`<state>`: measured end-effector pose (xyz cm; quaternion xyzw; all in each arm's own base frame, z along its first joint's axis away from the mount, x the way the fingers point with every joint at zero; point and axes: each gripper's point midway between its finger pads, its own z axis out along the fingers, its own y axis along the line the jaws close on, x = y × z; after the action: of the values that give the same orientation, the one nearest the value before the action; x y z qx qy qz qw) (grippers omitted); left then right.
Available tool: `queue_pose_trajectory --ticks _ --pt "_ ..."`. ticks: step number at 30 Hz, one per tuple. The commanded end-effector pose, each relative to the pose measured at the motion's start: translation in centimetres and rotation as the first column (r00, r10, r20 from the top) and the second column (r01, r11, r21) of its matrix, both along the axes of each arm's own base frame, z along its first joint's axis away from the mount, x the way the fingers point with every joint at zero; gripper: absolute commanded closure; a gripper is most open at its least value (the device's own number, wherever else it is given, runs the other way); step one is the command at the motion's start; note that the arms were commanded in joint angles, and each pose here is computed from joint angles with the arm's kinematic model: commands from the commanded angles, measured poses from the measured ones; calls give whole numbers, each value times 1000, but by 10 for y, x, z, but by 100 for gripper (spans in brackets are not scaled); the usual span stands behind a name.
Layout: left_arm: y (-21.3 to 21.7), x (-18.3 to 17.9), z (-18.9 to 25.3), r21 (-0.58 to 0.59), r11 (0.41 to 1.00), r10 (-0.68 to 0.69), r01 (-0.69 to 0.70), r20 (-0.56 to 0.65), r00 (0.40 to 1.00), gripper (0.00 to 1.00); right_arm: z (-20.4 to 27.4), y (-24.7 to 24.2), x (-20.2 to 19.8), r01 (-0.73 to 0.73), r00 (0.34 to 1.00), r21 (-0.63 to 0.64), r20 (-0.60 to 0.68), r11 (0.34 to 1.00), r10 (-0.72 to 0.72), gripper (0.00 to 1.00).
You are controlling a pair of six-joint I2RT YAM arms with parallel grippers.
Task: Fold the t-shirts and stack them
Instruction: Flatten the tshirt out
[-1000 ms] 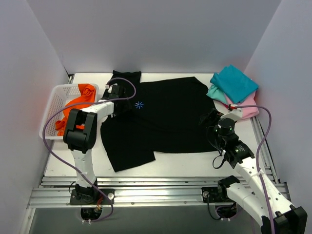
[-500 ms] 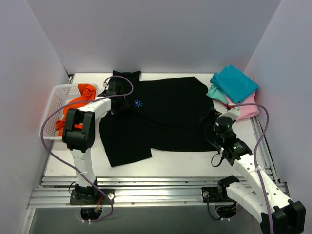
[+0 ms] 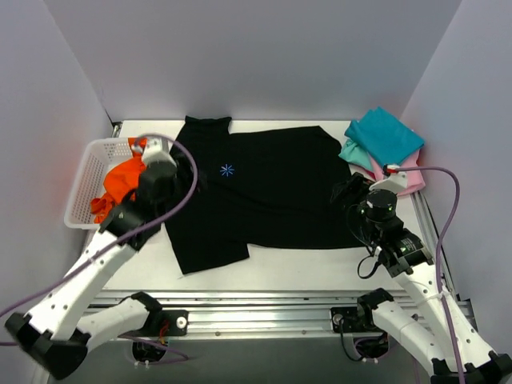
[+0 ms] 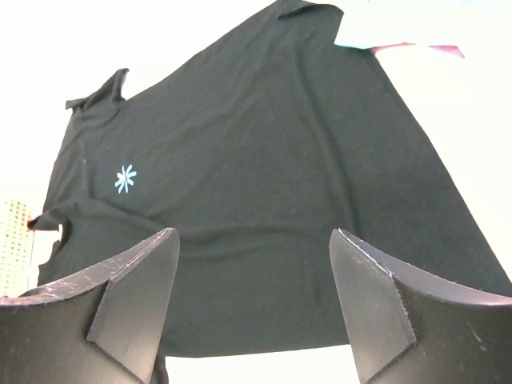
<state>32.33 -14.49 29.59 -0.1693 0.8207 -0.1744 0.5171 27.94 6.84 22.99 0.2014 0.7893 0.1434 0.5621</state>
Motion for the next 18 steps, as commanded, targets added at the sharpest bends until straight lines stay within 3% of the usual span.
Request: queue_pose_trajectory --ticks 1,10,18 --pt "4 -55 -86 69 998 29 -14 -219 975 31 -21 12 -10 -72 990 -24 -123 997 69 28" --pt "17 -148 -208 95 995 53 -12 -440 896 35 -36 21 -33 -115 986 50 -114 992 120 28" --pt "38 -163 -235 121 990 117 -67 -464 878 37 -46 26 -31 -122 982 39 -138 992 126 28"
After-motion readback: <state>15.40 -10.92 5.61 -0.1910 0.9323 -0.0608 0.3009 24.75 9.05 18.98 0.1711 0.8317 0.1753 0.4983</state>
